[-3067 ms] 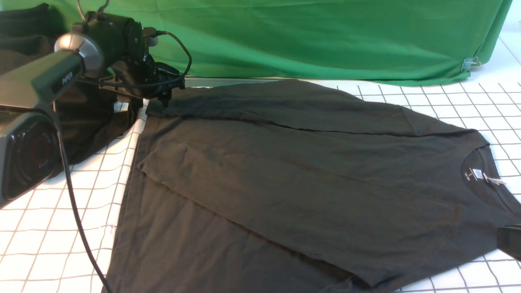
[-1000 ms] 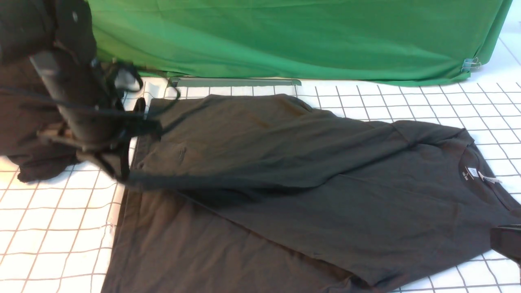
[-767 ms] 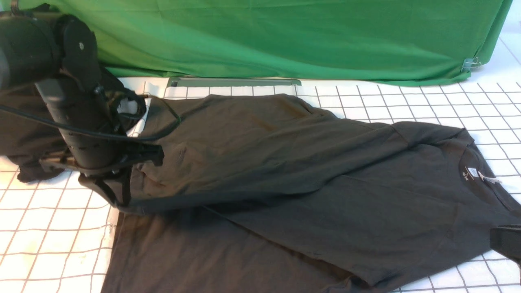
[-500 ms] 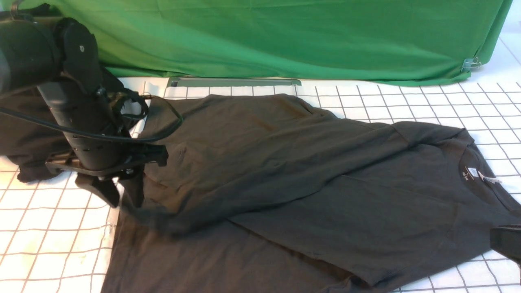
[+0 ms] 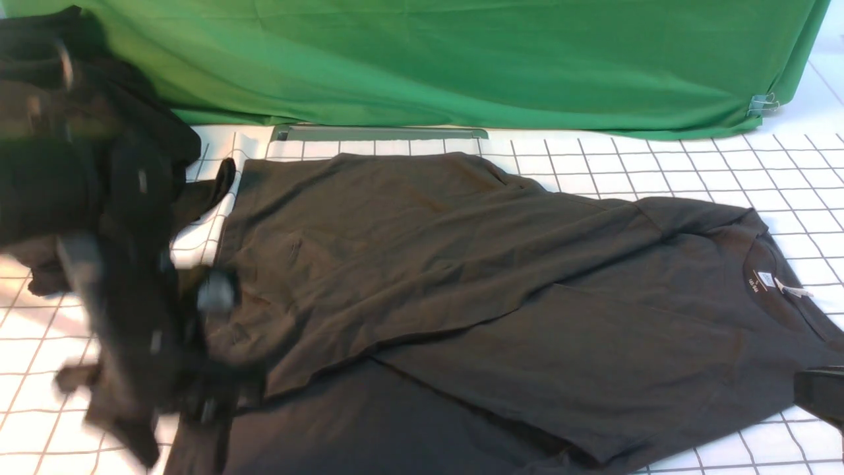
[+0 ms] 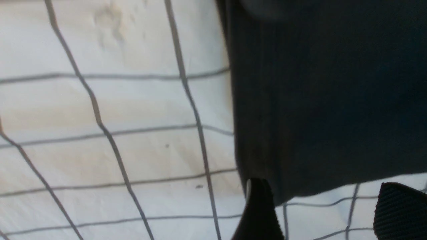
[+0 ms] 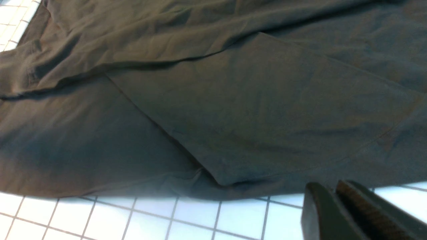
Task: Fold a long-sleeved shirt over a white checkered tablecloth.
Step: 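Grasp the near edge of the shirt at its hem and shoulder corners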
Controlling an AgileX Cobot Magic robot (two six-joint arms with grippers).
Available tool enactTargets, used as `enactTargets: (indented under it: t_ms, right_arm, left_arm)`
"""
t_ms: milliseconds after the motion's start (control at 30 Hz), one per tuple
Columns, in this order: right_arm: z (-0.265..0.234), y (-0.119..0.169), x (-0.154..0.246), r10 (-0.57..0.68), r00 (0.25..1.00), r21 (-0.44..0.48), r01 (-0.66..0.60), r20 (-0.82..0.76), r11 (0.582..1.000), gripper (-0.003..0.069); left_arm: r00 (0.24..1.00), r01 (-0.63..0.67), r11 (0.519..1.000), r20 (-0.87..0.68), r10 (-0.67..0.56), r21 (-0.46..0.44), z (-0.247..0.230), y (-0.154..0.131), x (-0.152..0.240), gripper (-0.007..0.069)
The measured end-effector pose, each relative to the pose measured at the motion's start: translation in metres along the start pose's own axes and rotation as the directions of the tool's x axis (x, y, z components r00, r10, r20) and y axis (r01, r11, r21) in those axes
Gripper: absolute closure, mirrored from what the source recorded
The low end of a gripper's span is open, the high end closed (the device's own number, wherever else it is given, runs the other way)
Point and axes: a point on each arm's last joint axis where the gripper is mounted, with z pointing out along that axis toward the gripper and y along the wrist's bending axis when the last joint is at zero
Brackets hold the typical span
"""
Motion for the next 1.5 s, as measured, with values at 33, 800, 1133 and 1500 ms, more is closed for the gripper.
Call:
enactTargets:
  t_ms: [33, 800, 1133, 1500]
  right_arm:
    - [0.000, 0.000, 0.000, 0.000, 1.000, 0.000, 0.000, -0.001, 1.000, 0.0606]
    - [0.061, 0.013, -0.021, -0.275, 0.822, -0.185, 0.209, -0.499, 0.960, 0.0591]
    - [0.155, 0.039, 0.008, -0.466, 0.666, -0.205, 0.434, -0.583, 0.877, 0.0254]
    - [0.210, 0.027, 0.031, -0.441, 0.615, -0.158, 0.459, -0.654, 0.874, 0.0315]
  left_arm:
    - [1.000, 0.008, 1.000, -0.006, -0.008, -0.017, 0.009, 0.000, 0.011, 0.0200]
    - [0.988, -0.015, 0.999, 0.153, 0.008, 0.045, 0.045, 0.006, 0.041, 0.0599]
    - [0.961, -0.047, 0.996, 0.274, 0.025, 0.072, 0.002, 0.012, 0.078, 0.0611]
    - [0.938, -0.041, 0.998, 0.346, 0.023, 0.043, -0.011, 0.019, 0.089, 0.0611]
